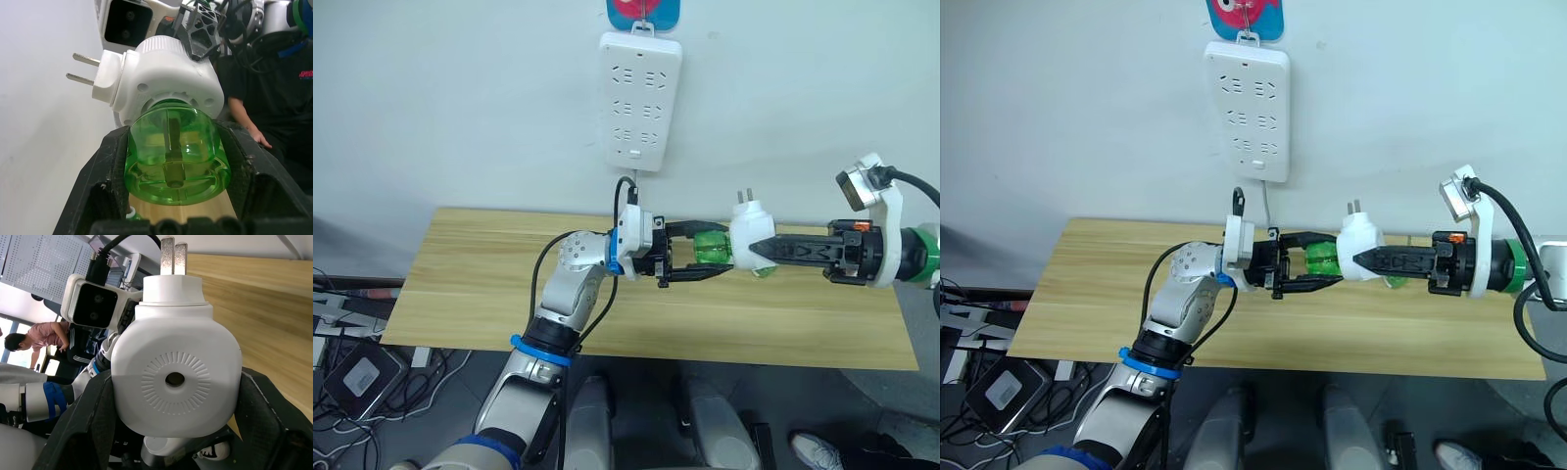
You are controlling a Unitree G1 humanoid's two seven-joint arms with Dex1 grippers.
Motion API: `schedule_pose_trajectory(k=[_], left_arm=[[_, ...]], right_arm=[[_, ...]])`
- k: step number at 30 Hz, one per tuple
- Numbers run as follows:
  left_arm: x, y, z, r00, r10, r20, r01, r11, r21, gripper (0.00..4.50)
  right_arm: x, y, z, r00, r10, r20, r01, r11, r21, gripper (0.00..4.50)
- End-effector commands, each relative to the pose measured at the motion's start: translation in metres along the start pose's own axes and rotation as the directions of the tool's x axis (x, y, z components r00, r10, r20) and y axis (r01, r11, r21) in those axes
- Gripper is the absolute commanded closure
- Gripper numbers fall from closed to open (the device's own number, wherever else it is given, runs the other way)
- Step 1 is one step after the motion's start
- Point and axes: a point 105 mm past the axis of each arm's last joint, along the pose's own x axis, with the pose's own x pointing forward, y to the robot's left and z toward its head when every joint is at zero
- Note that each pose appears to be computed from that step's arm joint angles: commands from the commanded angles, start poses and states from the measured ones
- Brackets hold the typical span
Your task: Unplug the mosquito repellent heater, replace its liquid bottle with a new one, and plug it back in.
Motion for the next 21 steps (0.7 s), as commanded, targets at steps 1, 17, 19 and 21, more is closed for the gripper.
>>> schedule_pose_trajectory(k=[1,17,19,21], left_arm=[[0.0218,-0.0112,0.0058,0.996,-0.079,0.033,0.079,0.997,0.013,2.23],[0.0203,-0.0064,0.0028,0.999,-0.037,0.018,0.037,0.999,0.020,2.23],[0.0207,-0.0048,0.0040,0.999,-0.028,0.025,0.027,1.000,0.014,2.23],[0.0211,-0.0037,0.0053,0.999,-0.021,0.033,0.021,1.000,0.007,2.23]], right_arm=[[0.0111,0.0248,-0.0038,0.991,0.132,-0.029,-0.133,0.990,-0.047,1.53],[0.0083,0.0209,-0.0081,0.993,0.110,-0.043,-0.111,0.993,-0.028,0.02],[0.0081,0.0217,-0.0100,0.992,0.117,-0.049,-0.118,0.993,-0.026,0.02],[0.0089,0.0226,-0.0129,0.991,0.125,-0.056,-0.126,0.992,-0.023,0.02]])
